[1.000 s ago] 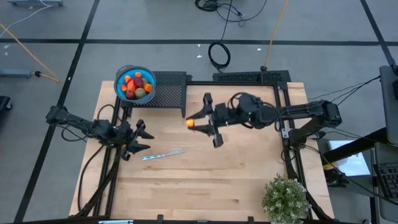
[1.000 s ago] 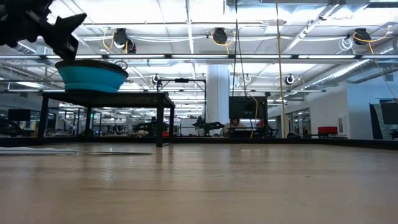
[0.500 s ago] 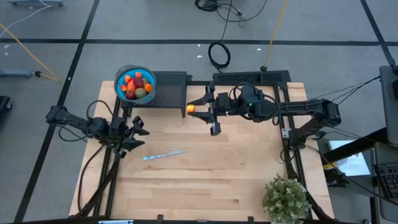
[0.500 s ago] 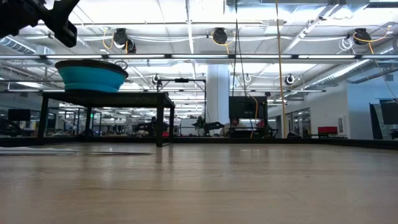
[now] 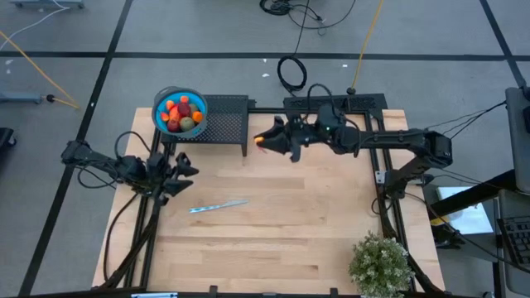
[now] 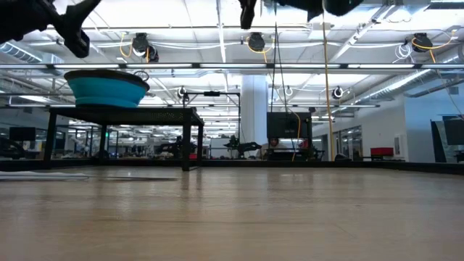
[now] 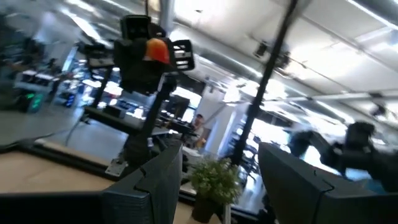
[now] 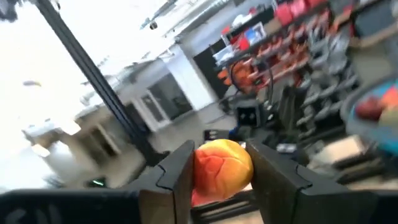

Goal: Pick & Place Fruit
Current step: Put the peach into the blue strainer bowl on the shelf

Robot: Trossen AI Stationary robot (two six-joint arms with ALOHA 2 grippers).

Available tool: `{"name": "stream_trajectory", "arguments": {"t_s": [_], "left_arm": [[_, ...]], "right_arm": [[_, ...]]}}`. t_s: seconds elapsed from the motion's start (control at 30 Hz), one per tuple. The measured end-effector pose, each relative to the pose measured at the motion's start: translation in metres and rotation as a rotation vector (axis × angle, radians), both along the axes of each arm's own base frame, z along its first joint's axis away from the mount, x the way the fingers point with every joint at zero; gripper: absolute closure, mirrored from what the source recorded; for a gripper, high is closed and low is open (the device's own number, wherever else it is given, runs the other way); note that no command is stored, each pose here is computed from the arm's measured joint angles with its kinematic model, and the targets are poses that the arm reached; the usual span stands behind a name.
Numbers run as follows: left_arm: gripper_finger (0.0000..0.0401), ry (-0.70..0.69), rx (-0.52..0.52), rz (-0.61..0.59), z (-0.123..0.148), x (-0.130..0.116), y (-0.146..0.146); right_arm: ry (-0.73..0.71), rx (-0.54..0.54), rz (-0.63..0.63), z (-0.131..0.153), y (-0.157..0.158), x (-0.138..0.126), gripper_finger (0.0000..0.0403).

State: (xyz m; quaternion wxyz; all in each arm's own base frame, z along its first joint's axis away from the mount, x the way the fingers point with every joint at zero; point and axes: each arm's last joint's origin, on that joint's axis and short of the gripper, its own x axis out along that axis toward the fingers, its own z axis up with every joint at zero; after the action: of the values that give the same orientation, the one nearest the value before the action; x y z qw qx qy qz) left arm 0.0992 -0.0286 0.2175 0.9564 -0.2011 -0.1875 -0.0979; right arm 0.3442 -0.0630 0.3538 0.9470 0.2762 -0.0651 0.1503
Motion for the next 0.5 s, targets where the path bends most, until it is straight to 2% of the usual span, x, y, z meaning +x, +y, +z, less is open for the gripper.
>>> {"name": "stream_trajectory", "arguments": {"t_s": [0.23,0.37,0.5], "left_arm": [[0.0190,0.023,-0.123,0.111,-0.001,0.000,0.004],[0.0190,0.029,-0.147,0.159,-0.001,0.000,0.006],[0.0190,0.030,-0.159,0.198,0.001,0.000,0.007]], "right_arm": [[0.104,0.350,0.222,-0.016,-0.023,-0.013,0.0275],[0.149,0.473,0.366,-0.020,-0.027,-0.022,0.0275],[0.198,0.546,0.511,-0.018,-0.025,-0.028,0.0275]]}}
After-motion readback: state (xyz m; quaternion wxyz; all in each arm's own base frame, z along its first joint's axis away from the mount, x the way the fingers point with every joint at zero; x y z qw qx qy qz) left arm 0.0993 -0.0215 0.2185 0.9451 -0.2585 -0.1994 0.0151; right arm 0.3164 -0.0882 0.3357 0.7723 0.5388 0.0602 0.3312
